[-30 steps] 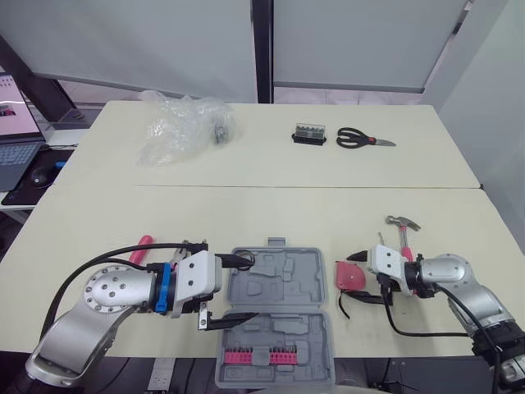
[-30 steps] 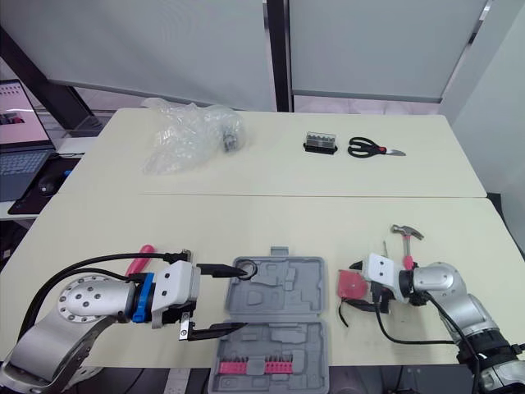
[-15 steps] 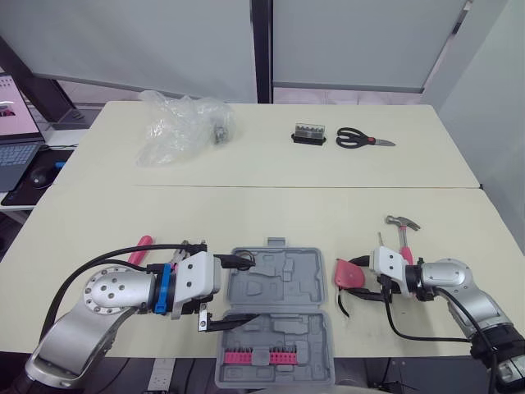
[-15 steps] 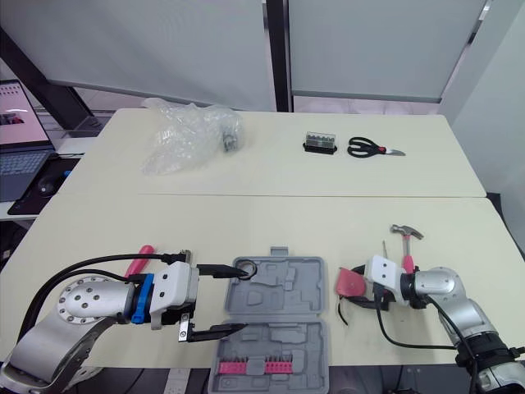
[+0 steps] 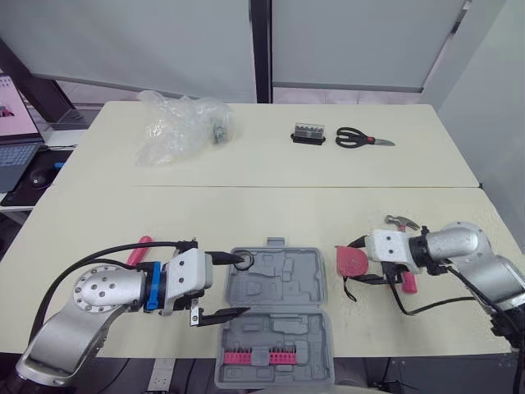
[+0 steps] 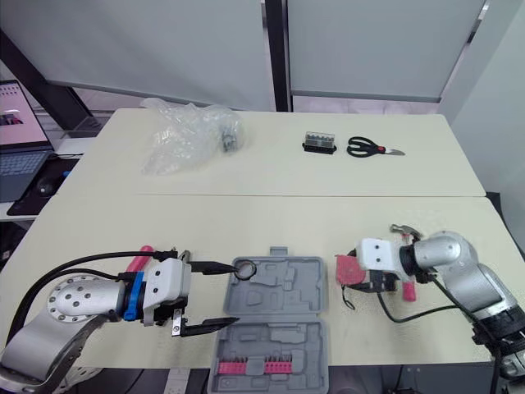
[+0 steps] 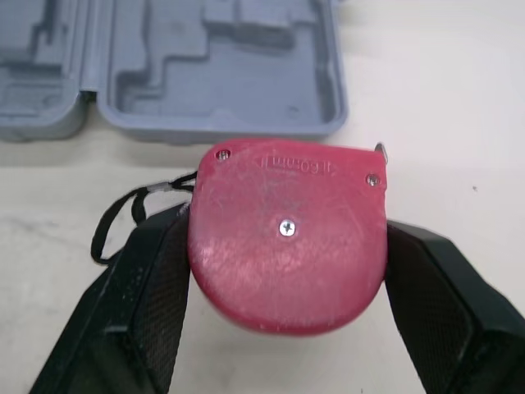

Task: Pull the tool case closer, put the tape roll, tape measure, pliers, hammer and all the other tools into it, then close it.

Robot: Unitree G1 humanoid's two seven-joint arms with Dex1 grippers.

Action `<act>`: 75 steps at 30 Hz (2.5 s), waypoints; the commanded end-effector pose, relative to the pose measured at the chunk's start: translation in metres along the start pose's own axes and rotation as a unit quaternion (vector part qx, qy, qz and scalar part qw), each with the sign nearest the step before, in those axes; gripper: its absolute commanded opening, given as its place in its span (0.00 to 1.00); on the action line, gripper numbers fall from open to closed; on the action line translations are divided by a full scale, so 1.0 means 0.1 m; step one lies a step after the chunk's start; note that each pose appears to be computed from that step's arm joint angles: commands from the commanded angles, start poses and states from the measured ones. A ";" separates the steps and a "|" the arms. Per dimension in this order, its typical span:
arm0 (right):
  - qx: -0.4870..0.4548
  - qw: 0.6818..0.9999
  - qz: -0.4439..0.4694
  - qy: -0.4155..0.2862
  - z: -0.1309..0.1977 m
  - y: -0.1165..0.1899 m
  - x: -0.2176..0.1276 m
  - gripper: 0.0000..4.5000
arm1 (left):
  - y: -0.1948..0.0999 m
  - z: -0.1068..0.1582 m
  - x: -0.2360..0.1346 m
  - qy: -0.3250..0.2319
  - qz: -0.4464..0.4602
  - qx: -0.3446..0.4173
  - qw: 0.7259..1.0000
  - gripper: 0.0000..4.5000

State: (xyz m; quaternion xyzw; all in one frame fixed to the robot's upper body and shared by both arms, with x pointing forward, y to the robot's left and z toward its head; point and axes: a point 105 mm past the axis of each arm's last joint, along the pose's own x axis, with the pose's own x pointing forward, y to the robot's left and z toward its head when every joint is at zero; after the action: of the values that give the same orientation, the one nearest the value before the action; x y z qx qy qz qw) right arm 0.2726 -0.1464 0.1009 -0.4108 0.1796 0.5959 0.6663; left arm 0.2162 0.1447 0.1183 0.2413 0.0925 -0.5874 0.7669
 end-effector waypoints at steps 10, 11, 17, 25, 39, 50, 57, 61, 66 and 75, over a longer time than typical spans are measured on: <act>0.005 0.998 0.047 0.052 0.38 -0.06 0.36 0.70 | 0.11 0.02 0.04 0.015 0.017 0.030 0.999 1.00; 0.004 0.998 0.046 0.052 0.41 -0.08 0.40 0.70 | 0.10 0.02 0.05 0.015 0.017 0.030 0.999 1.00; 0.003 0.997 0.052 0.050 0.50 -0.12 0.54 0.70 | 0.08 0.00 0.07 0.014 0.021 0.029 0.999 1.00; 0.002 0.997 0.050 0.060 0.49 -0.21 0.64 0.70 | 0.06 0.00 0.10 0.009 0.023 0.028 0.999 1.00; -0.018 0.996 0.054 0.067 0.48 -0.28 0.72 0.70 | 0.04 0.03 0.11 0.004 0.021 0.026 0.999 1.00; -0.030 0.997 0.045 0.063 0.49 -0.32 0.75 0.70 | 0.02 0.05 0.13 0.000 0.016 0.027 1.000 1.00; -0.036 0.997 0.032 0.058 0.52 -0.37 0.72 0.99 | -0.01 0.05 0.14 -0.003 0.011 0.025 1.000 1.00; -0.037 0.998 0.028 0.050 0.55 -0.38 0.67 0.99 | -0.02 0.05 0.14 -0.004 0.010 0.024 1.000 1.00; -0.049 0.998 0.032 0.000 0.65 -0.30 0.51 0.99 | -0.01 0.05 0.13 -0.005 0.015 0.021 1.000 1.00; -0.025 0.998 0.020 -0.048 0.62 -0.30 0.38 0.85 | 0.03 0.07 0.10 -0.009 0.022 0.017 1.000 1.00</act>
State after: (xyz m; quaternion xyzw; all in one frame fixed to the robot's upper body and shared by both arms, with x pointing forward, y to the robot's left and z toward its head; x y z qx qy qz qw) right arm 0.2941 -0.0762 0.1097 -0.3962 0.1662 0.6311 0.6459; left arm 0.2211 0.1367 0.1105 0.2474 0.0906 -0.5741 0.7752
